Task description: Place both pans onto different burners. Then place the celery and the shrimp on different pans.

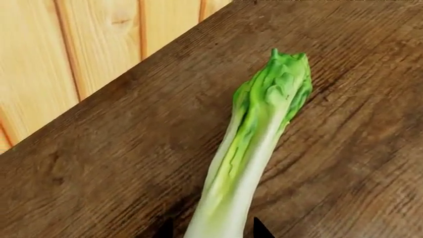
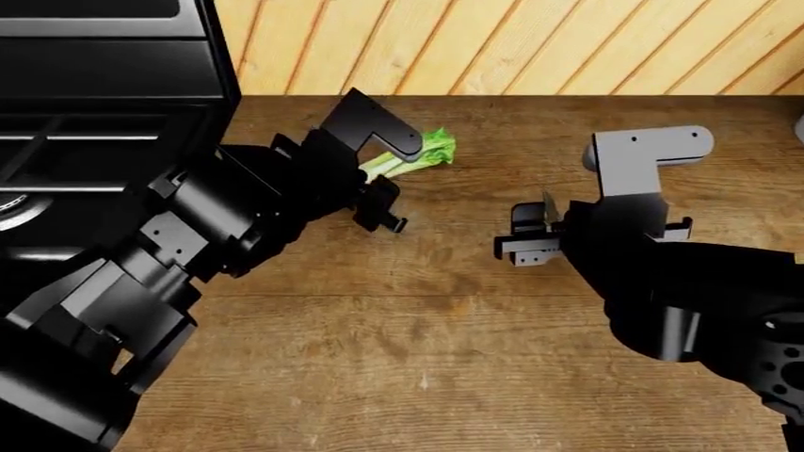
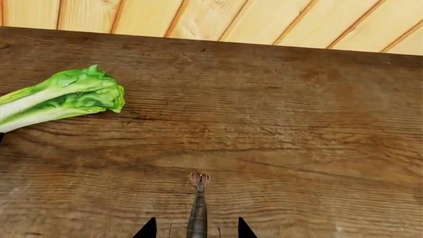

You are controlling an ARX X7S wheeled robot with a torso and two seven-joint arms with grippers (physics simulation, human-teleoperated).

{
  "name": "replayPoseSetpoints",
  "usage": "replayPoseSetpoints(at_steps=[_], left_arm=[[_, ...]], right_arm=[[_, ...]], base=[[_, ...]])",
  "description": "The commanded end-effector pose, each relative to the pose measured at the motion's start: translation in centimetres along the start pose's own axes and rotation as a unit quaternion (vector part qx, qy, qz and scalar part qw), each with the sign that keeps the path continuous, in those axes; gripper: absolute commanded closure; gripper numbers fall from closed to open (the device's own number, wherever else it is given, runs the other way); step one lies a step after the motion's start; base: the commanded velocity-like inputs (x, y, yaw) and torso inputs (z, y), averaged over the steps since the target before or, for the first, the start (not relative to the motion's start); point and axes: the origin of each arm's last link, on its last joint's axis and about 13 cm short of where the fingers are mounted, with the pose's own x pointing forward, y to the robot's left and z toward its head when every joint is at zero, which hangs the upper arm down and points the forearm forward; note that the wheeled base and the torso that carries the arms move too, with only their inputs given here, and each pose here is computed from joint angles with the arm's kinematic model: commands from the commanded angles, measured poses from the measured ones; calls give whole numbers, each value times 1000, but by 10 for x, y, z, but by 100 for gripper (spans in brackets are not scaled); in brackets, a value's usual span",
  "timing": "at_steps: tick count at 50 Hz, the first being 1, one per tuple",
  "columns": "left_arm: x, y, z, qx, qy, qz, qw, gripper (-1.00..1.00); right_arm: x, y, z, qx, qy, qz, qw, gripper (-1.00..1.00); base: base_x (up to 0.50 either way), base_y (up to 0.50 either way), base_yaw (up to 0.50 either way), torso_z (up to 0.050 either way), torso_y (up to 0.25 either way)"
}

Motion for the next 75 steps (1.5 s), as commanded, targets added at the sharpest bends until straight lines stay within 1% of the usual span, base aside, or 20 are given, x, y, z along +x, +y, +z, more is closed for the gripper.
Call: replayPoseSetpoints(at_steps=[1,8,12,18,33,42,48,54,60,62,64,67,71,75], left_arm=[[-1,1,0,-3,-8,12,1000,100],[-1,2,-1,-7,-8,14,1000,100],[-2,3,0,-17,-13,10,1000,100],[-3,4,1,-22,-14,8,1000,100],[-5,4,0,-24,-14,9,1000,100],[-11,4,-1,-31,-27,8,999,100],[-17,1,-5,-35,-29,6,999,100],[-27,-3,-7,-34,-38,2,999,100],[-36,-4,-10,-43,-52,5,998,100],[-43,-5,-10,-48,-63,11,997,100],[-50,-6,-11,-51,-75,23,996,100],[-64,-9,-12,-40,-94,39,994,100],[-87,-9,-14,-50,-122,65,989,100],[-105,-10,-21,-60,-134,81,986,100]], right_arm=[[0,0,1,-4,-3,0,1000,100],[-1,1,1,-6,-5,2,1000,100],[-1,1,1,-6,-5,2,1000,100],[-1,1,1,-6,-5,2,1000,100],[0,2,0,-6,-5,2,1000,100],[0,2,0,-7,-5,3,1000,100],[0,3,-1,-6,-4,3,1000,100],[1,3,-1,-6,-2,3,1000,100],[1,3,-2,-3,-8,4,1000,100],[1,2,-3,-1,-11,5,1000,100],[1,2,-3,-2,-14,4,1000,100],[1,1,-2,-4,-19,1,1000,100],[-5,-1,1,-7,-33,0,999,100],[-10,-3,2,-6,-43,-4,999,100]], base=[[0,0,0,0,0],[0,0,0,0,0],[0,0,0,0,0],[0,0,0,0,16],[0,0,0,0,250],[2,0,0,0,17],[0,0,0,0,236],[0,0,0,0,250],[0,0,0,0,250],[0,0,0,0,0],[0,0,0,0,0],[0,0,0,0,0],[0,0,0,0,0],[0,0,0,0,0]])
